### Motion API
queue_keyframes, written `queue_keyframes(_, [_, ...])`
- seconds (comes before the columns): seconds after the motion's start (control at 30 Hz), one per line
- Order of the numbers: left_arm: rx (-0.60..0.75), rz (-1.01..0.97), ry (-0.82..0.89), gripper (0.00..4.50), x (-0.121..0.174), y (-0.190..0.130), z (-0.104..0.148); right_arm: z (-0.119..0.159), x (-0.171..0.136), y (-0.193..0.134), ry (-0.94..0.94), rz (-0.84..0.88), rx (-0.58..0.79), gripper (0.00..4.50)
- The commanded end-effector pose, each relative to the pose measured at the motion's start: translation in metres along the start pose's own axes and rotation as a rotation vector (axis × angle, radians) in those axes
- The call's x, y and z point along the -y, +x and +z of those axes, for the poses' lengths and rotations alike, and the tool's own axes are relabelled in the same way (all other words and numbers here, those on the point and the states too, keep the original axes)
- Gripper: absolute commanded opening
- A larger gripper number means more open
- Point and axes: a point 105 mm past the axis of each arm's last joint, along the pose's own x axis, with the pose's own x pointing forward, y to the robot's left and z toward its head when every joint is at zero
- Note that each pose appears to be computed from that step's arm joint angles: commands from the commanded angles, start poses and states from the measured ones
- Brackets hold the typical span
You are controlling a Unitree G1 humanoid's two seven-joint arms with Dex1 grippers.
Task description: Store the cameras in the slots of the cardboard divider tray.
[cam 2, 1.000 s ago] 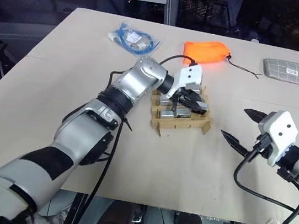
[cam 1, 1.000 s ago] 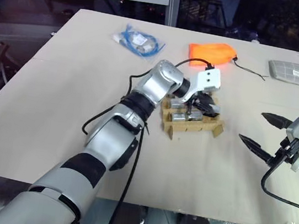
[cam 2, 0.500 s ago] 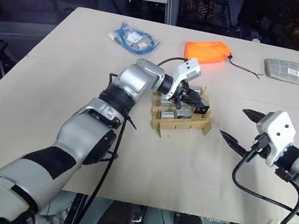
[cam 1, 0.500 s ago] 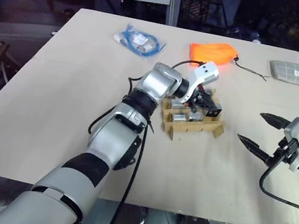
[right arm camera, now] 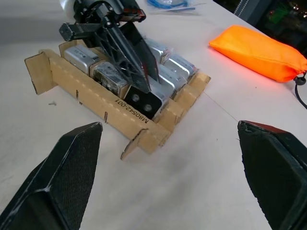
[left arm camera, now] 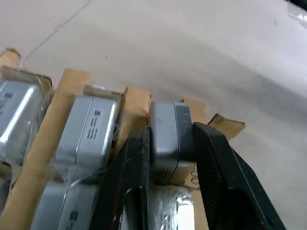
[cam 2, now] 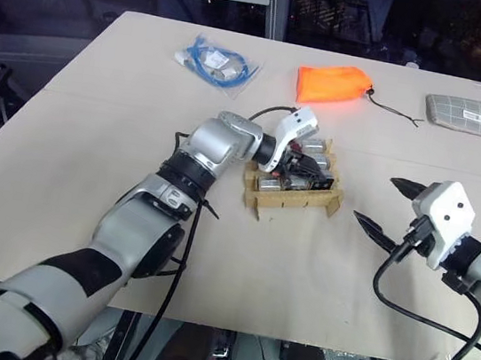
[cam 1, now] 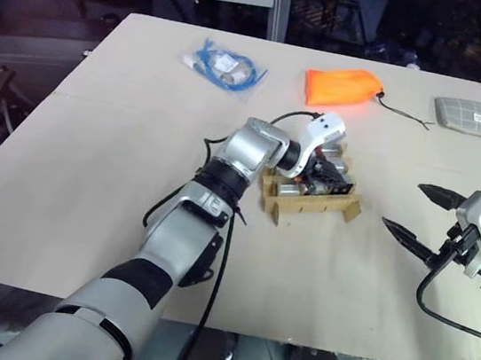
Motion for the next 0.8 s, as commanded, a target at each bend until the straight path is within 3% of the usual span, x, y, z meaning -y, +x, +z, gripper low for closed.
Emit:
queue_keyframes(0.03, [0.05, 0.001, 0.07, 0.78, 0.006, -0.003, 0.017, 0.011, -0.001, 0.001, -0.039, 0.005, 0.038, 4.5])
queue_keyframes(0.13, [0.033, -0.004, 0.089, 0.78, 0.008, -0.005, 0.008, 0.01, -0.001, 0.002, -0.037, 0.006, 0.039, 4.5])
queue_keyframes(0.17, [0.044, -0.004, 0.087, 1.81, 0.009, -0.006, 0.009, 0.01, -0.001, 0.002, -0.036, 0.007, 0.039, 4.5])
queue_keyframes(0.27, [0.111, 0.009, 0.094, 3.1, 0.01, -0.013, 0.023, 0.01, -0.002, 0.003, -0.036, 0.011, 0.038, 4.5])
queue_keyframes(0.33, [0.222, 0.001, 0.062, 3.98, 0.014, -0.029, 0.045, 0.01, -0.003, 0.003, -0.031, 0.021, 0.039, 4.5])
queue_keyframes(0.53, [0.517, 0.1, 0.006, 3.98, 0.013, -0.091, 0.071, 0.007, -0.003, 0.004, 0.013, 0.019, 0.046, 4.5])
queue_keyframes(0.63, [0.595, 0.242, 0.011, 3.98, -0.001, -0.128, 0.045, 0.005, 0.009, 0.005, 0.041, -0.037, 0.066, 4.5])
queue_keyframes(0.7, [0.651, 0.308, -0.062, 4.49, -0.007, -0.152, 0.021, 0.0, 0.02, 0.004, 0.049, -0.097, 0.058, 4.5])
queue_keyframes(0.8, [0.606, 0.435, -0.055, 4.49, -0.006, -0.172, -0.022, -0.003, 0.023, 0.002, 0.058, -0.104, 0.065, 4.5])
